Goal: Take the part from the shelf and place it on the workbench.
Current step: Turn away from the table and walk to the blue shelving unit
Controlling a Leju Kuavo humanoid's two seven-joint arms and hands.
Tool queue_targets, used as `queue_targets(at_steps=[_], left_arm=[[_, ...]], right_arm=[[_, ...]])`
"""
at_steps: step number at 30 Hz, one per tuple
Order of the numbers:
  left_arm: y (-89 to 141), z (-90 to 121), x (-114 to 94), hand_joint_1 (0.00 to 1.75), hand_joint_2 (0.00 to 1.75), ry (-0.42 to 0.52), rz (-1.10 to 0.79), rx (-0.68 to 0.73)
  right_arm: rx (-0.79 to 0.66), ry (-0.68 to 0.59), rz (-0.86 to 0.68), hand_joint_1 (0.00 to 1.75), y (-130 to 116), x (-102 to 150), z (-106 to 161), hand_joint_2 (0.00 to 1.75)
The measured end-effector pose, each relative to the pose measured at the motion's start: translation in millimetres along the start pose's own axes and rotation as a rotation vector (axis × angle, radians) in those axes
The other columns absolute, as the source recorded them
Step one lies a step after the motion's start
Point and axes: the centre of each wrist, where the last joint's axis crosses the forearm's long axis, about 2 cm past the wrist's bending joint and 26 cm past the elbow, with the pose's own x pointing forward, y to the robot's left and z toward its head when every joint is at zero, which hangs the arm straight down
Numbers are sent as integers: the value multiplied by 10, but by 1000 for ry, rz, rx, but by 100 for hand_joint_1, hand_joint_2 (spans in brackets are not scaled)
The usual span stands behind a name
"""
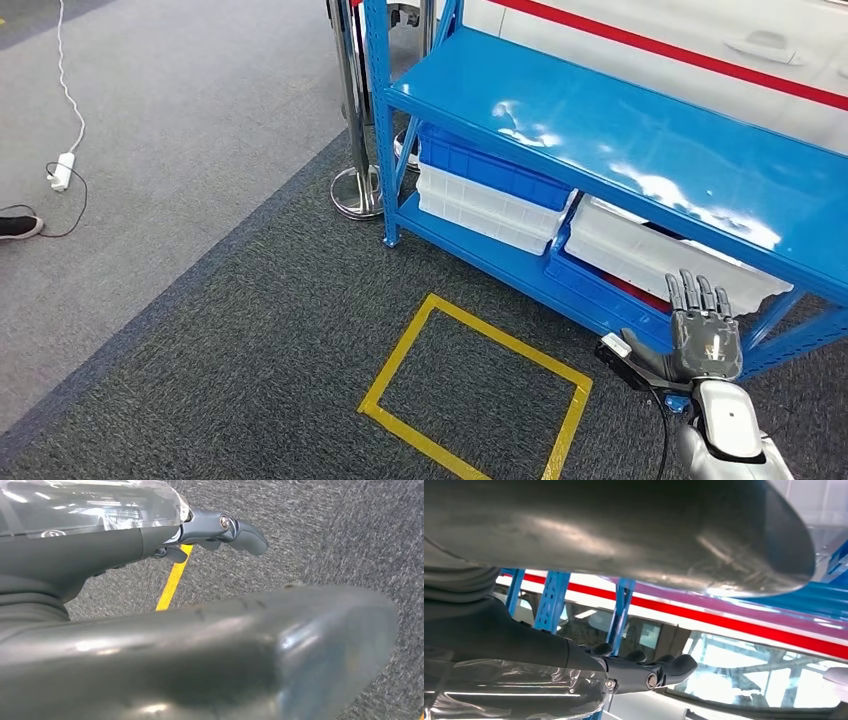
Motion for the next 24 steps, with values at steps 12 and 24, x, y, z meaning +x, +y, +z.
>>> queue_targets(at_steps=[12, 24], left_arm=[[-13, -15, 48, 0, 0, -8, -10, -16], [7, -22, 55, 0, 0, -5, -14, -13]], right_arm=[[6, 24, -2, 0, 32, 21, -80, 0], [26, 26, -10, 0, 56, 120, -78, 0]])
